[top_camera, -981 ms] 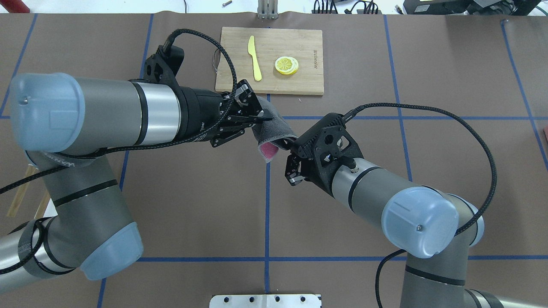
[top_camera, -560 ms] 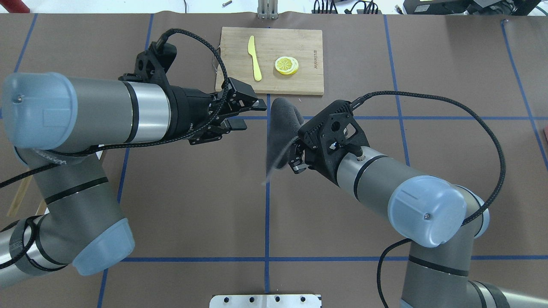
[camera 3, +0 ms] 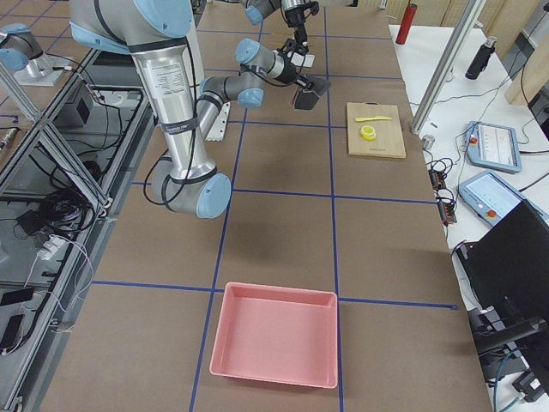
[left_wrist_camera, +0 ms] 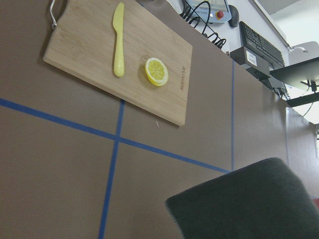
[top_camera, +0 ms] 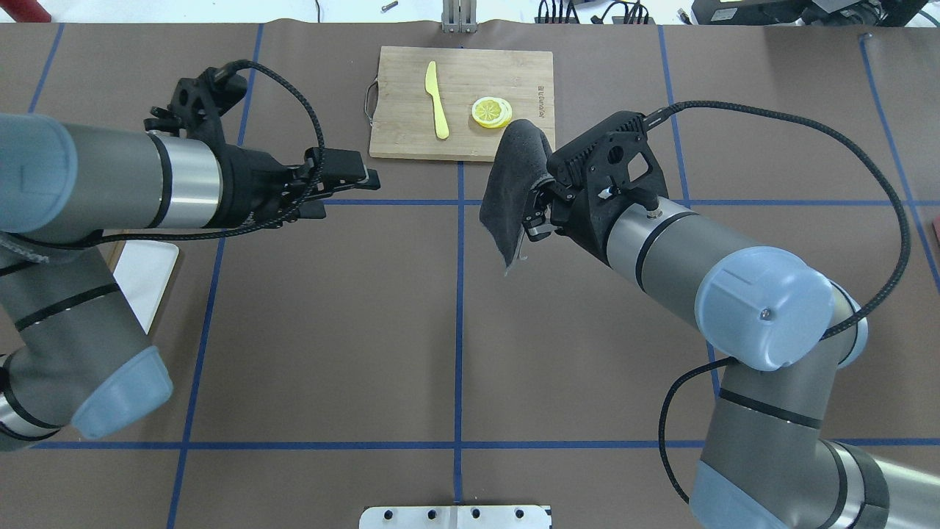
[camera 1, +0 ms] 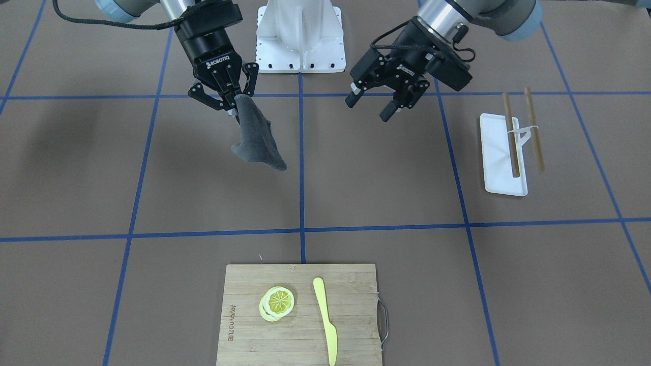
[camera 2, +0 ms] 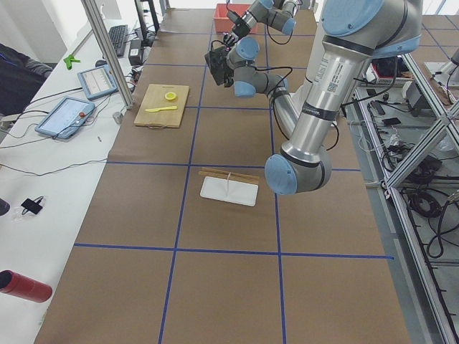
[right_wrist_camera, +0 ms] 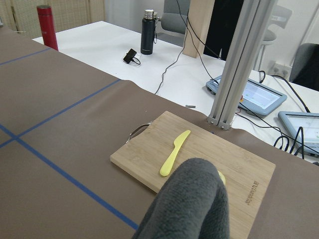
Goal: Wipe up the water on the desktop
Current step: 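Grasp the towel with the right gripper while the left gripper releases it, then carry the towel with the right gripper and lower it onto the table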
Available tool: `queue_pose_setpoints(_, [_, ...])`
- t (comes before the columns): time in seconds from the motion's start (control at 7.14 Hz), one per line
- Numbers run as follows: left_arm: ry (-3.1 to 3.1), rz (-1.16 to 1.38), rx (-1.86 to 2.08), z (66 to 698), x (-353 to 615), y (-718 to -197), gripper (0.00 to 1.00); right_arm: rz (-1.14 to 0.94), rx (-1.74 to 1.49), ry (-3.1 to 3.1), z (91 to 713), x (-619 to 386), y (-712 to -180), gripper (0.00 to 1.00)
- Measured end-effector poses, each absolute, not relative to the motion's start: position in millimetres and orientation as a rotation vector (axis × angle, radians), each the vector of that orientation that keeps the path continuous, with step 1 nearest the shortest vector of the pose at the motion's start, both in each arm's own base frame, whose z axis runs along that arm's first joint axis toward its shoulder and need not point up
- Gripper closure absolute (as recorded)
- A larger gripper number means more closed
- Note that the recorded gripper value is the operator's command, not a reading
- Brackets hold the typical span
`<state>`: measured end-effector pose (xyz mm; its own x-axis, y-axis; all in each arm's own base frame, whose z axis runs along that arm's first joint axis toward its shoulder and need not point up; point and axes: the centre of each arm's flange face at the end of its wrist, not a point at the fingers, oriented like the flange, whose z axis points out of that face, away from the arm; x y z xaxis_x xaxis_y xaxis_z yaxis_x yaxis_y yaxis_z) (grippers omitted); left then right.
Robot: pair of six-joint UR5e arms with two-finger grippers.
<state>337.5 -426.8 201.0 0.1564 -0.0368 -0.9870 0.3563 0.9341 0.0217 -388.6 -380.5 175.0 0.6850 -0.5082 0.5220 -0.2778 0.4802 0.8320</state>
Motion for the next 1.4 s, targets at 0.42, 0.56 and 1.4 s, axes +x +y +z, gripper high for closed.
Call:
queue_pose_setpoints(0.42, [1.179, -0.091, 0.381, 305, 223, -466, 0.01, -0.026, 0.972, -0.814, 208, -353, -420, 1.00])
queue_pose_setpoints(0.56, [1.105, -0.021, 0.415, 346, 177, -469, 0.01, -0.022, 0.890, -0.784, 220, -331, -441, 1.00])
queue_pose_setpoints(1.4, [0.771, 0.261, 0.213, 541, -16, -457, 0.01, -0.003, 0.576, -0.770, 293, -230, -485, 1.00])
